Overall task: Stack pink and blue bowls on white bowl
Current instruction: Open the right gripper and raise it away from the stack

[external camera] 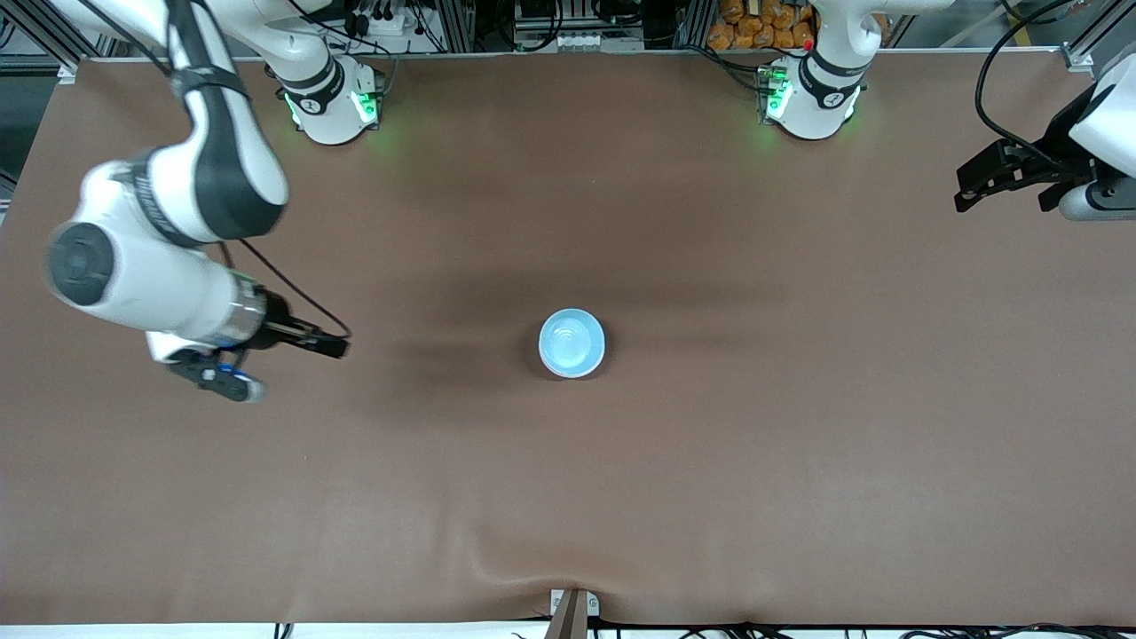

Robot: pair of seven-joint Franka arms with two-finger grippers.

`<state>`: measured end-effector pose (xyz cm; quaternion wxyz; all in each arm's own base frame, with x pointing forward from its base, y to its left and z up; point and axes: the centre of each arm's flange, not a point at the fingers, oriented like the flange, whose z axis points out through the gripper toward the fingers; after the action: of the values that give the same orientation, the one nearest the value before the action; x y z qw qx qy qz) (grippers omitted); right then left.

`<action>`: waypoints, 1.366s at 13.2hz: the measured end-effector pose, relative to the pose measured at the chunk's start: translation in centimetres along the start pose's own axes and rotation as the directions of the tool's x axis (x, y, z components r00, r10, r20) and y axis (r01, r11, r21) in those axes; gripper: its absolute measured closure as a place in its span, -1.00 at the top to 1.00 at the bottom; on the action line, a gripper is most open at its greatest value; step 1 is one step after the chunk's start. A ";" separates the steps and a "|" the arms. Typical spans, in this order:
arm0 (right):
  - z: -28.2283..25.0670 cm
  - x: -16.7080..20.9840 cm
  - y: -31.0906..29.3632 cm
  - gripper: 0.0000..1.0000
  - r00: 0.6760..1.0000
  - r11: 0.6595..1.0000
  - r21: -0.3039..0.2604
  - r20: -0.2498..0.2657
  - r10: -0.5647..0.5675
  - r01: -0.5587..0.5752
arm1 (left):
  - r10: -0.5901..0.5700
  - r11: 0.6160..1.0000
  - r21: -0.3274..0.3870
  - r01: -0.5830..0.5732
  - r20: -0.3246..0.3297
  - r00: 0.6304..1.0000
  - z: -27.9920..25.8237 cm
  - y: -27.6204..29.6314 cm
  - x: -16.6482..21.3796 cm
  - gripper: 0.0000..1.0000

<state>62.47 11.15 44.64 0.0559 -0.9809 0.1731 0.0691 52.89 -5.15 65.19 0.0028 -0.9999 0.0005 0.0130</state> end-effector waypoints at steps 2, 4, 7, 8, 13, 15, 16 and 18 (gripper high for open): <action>-3.2 0.2 4.7 1.00 0.997 0.997 0.006 -0.006 -0.073 0.074 | 0.000 1.000 0.000 0.000 0.000 1.000 0.0 0.0 0.0 1.00; -7.7 -1.1 8.5 1.00 0.989 0.990 -0.020 -0.046 -0.141 0.140 | 0.000 1.000 0.000 0.000 0.001 1.000 0.0 0.0 0.0 1.00; -12.9 -4.7 9.5 1.00 0.965 0.969 -0.072 -0.101 -0.241 0.235 | 0.000 1.000 0.000 0.000 0.001 1.000 0.0 0.0 0.0 1.00; -13.7 -5.3 9.7 1.00 0.958 0.962 -0.079 -0.103 -0.268 0.260 | 0.001 1.000 0.000 -0.001 0.001 1.000 0.0 0.0 0.0 1.00; -17.7 -6.6 12.2 1.00 0.953 0.953 -0.091 -0.058 -0.296 0.290 | 0.001 1.000 0.000 -0.001 0.001 1.000 0.0 0.0 0.0 1.00; -18.2 -6.8 12.4 1.00 0.955 0.953 -0.091 -0.052 -0.293 0.287 | 0.001 1.000 0.000 -0.001 0.001 1.000 0.0 0.1 0.0 1.00; -18.2 -6.8 12.6 1.00 0.956 0.954 -0.091 -0.050 -0.291 0.285 | 0.001 1.000 0.000 -0.001 0.001 1.000 0.0 0.1 0.0 1.00; -18.2 -6.7 12.7 1.00 0.956 0.955 -0.091 -0.049 -0.288 0.283 | 0.001 1.000 0.000 -0.001 0.001 1.000 0.0 0.1 0.0 1.00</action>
<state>53.92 -0.93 62.55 0.0191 -0.9987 0.0285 0.0371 52.89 -5.21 65.14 0.0029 -0.9999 0.0011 0.0135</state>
